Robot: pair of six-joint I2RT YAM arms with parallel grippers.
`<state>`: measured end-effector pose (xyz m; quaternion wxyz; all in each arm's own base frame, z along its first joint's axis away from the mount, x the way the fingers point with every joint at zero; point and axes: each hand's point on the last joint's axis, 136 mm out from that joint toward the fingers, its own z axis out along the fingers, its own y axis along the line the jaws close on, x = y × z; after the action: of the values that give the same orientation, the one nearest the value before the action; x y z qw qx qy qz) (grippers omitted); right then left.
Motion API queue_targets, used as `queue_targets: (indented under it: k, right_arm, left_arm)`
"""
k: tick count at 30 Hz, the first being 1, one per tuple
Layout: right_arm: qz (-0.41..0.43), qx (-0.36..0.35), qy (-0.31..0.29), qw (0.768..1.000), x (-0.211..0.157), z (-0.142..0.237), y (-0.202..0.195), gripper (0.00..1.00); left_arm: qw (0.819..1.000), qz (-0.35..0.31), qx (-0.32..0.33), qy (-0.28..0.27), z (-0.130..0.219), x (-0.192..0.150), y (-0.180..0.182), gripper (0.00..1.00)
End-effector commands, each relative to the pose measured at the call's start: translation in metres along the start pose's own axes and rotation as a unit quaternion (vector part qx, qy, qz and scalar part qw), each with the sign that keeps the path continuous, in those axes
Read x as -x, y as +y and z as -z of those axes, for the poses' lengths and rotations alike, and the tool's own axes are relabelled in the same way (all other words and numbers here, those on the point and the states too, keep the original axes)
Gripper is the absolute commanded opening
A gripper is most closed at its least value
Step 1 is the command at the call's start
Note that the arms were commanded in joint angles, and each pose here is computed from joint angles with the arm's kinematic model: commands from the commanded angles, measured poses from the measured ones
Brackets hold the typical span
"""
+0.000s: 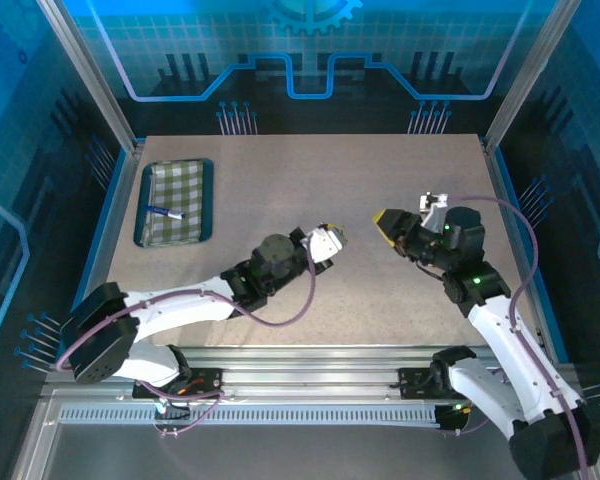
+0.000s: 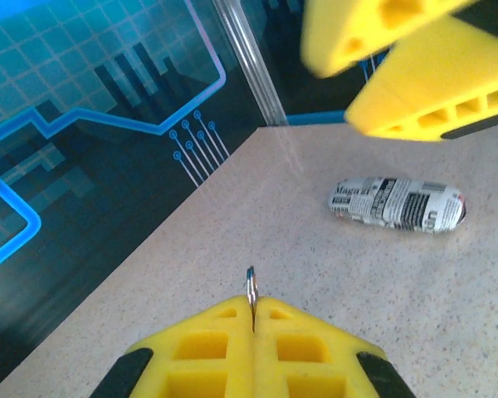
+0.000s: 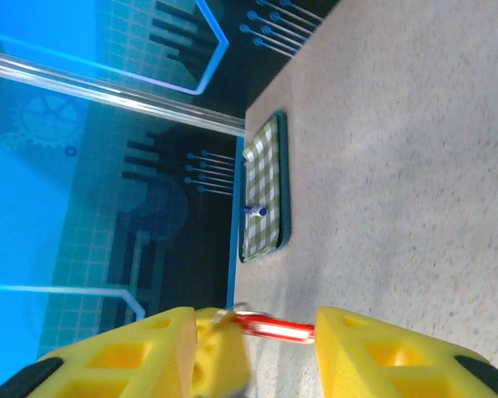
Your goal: Remove the keys from the keyring
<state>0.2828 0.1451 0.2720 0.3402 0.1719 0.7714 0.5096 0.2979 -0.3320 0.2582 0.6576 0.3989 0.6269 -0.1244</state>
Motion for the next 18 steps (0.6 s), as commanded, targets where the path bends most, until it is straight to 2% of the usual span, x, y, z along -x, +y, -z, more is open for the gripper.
queue_targets:
  k: [1, 5, 9, 15, 18]
  right_arm:
    - [0.108, 0.072, 0.034, 0.991, -0.006, 0.002, 0.017, 0.43]
    - [0.221, 0.136, 0.020, 0.966, -0.014, 0.003, 0.038, 0.43]
    - [0.313, 0.225, -0.034, 0.922, -0.019, 0.015, 0.069, 0.44]
    - [0.381, 0.290, 0.011, 0.878, -0.050, 0.004, 0.104, 0.41]
    - [0.390, 0.311, 0.010, 0.866, -0.054, 0.003, 0.115, 0.39]
  left_arm:
    - [0.994, 0.076, -0.068, -0.044, 0.018, 0.024, 0.001, 0.00]
    - [0.977, 0.145, -0.134, -0.075, 0.035, 0.044, 0.010, 0.00]
    - [0.957, 0.202, -0.176, -0.113, 0.050, 0.064, 0.018, 0.00]
    - [0.938, 0.229, -0.227, -0.130, 0.056, 0.080, 0.010, 0.00]
    - [0.933, 0.235, -0.240, -0.132, 0.057, 0.083, 0.007, 0.00]
